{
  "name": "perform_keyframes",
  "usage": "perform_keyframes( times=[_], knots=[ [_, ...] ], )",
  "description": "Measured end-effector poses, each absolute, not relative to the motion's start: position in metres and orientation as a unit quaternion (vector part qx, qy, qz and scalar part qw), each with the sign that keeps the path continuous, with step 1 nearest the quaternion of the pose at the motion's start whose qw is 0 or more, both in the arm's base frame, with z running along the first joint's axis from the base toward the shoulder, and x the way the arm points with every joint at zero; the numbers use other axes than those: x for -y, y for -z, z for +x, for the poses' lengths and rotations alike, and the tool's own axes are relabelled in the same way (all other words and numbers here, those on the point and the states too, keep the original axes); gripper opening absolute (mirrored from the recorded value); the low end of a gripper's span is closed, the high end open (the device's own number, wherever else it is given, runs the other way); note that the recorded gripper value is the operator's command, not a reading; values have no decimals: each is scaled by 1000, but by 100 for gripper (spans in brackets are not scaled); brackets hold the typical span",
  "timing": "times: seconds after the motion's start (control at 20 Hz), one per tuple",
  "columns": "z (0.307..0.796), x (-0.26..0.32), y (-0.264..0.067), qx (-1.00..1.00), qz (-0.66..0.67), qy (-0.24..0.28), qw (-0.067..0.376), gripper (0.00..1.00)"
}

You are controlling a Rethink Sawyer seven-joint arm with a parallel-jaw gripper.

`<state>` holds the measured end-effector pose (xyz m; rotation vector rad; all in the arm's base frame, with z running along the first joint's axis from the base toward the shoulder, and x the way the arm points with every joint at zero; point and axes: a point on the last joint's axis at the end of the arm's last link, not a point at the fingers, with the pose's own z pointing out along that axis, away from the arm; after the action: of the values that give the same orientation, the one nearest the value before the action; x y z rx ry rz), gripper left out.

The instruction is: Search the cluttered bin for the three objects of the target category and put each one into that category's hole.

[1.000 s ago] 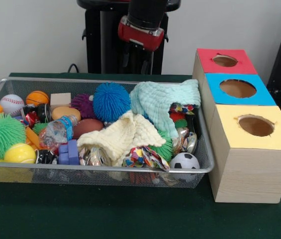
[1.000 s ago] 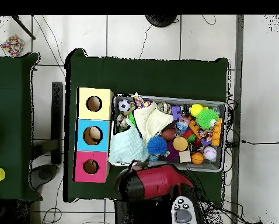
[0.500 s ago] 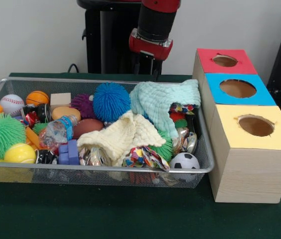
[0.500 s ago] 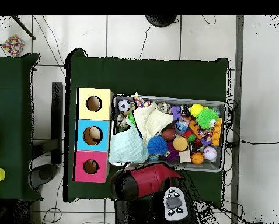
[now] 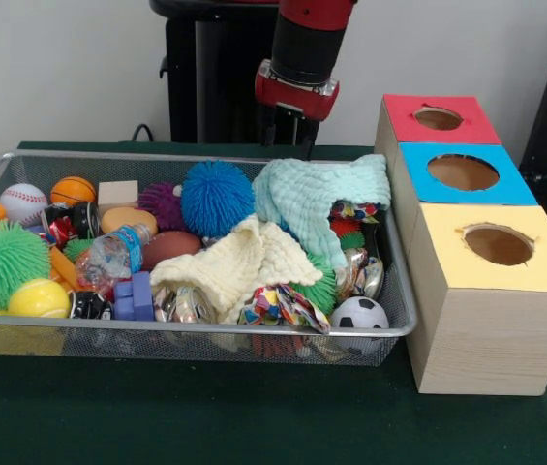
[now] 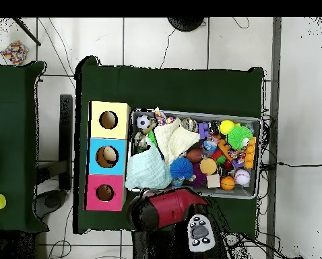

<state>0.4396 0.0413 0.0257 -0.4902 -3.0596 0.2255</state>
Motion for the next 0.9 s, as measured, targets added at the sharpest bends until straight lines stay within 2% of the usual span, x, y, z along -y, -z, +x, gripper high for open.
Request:
perform_keyframes(
  times=[0.5,0.9],
  knots=[
    [470,-50,-37,982,-184,-46,4,100],
    [509,-49,-45,980,-194,-45,-16,100]
  ],
)
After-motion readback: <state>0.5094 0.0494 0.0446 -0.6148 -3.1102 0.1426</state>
